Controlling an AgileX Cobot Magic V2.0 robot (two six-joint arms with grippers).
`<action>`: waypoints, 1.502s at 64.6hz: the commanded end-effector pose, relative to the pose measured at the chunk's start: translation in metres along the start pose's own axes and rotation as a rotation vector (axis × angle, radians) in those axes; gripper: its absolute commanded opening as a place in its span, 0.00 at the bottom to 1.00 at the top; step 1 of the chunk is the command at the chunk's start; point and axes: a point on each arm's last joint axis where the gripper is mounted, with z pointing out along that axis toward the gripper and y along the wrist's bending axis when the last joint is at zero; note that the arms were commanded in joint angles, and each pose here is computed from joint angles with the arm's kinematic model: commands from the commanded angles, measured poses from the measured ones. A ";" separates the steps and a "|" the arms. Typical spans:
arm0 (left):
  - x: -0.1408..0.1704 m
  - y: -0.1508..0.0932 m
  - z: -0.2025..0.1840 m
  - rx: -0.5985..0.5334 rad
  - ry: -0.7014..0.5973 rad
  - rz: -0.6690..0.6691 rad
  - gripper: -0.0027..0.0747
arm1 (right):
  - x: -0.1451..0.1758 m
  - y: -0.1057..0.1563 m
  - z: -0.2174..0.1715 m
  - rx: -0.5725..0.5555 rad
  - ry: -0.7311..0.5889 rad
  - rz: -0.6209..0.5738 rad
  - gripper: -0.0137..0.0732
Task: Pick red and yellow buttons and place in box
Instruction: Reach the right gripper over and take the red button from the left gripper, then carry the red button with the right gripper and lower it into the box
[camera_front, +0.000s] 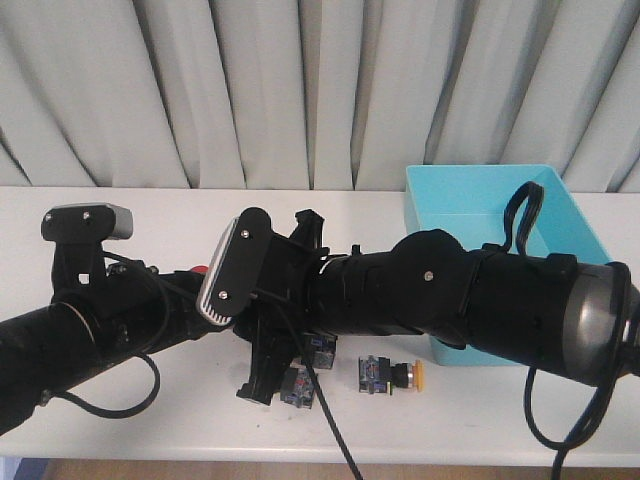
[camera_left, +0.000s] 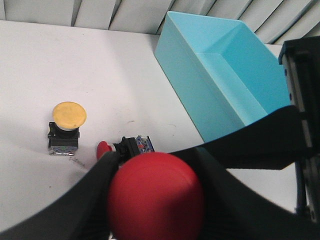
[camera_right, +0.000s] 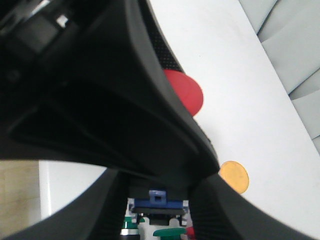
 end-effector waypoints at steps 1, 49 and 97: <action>-0.017 -0.012 -0.007 0.075 -0.103 -0.001 0.28 | -0.015 -0.011 -0.014 0.059 -0.056 -0.003 0.40; -0.013 -0.009 -0.007 0.045 -0.059 0.095 0.72 | -0.016 -0.011 -0.014 0.068 -0.055 -0.008 0.40; -0.012 -0.007 -0.007 0.022 -0.039 0.276 0.71 | 0.046 -0.084 -0.057 0.199 0.098 0.239 0.41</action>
